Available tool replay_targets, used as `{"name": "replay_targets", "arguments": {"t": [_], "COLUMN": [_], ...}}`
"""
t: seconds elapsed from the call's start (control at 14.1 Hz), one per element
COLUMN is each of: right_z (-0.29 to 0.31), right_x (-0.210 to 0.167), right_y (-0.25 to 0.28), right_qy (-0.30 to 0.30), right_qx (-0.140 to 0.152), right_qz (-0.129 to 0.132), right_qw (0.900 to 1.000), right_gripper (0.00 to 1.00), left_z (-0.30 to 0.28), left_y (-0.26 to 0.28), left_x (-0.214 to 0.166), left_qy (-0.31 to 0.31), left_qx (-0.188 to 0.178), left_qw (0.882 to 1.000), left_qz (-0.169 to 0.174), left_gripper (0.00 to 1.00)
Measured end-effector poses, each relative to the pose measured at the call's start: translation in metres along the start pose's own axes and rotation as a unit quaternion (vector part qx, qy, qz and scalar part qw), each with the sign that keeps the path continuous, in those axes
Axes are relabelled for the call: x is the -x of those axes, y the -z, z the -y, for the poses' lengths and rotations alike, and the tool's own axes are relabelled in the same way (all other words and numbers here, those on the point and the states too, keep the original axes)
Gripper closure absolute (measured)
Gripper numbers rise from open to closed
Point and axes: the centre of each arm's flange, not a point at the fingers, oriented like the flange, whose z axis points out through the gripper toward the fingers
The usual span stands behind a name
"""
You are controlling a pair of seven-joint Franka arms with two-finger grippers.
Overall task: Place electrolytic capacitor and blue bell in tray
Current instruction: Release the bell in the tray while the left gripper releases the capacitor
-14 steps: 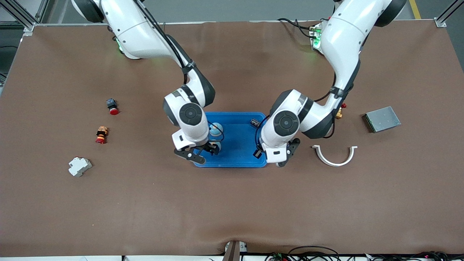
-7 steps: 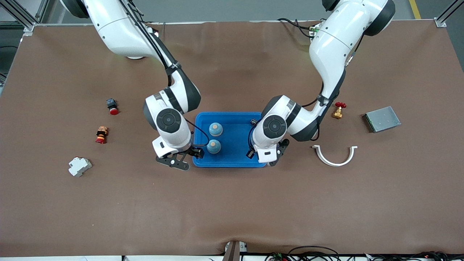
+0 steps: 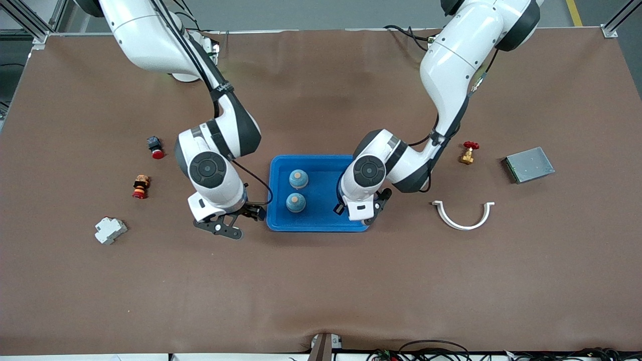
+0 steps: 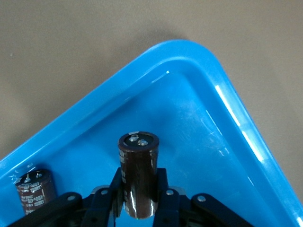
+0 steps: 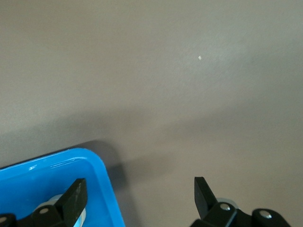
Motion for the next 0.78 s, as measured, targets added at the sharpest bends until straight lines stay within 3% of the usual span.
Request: {"name": "replay_targets", "arguments": {"t": [0.64, 0.78], "right_z": [-0.051, -0.051], "right_x": [-0.040, -0.041], "right_y": [0.007, 0.007], "right_qy": [0.014, 0.030], "right_qx": [-0.004, -0.005], "right_qz": [-0.005, -0.006], "right_qw": [1.000, 1.000], "right_gripper": [0.00, 0.00], "left_z": [0.000, -0.002], "left_y": [-0.016, -0.013], "left_x": [-0.005, -0.005], "left_qy": [0.003, 0.003], "left_qx": [-0.001, 0.004], "left_qw": [1.000, 1.000], "left_qz": [0.000, 0.000], "left_gripper": [0.67, 0.49]}}
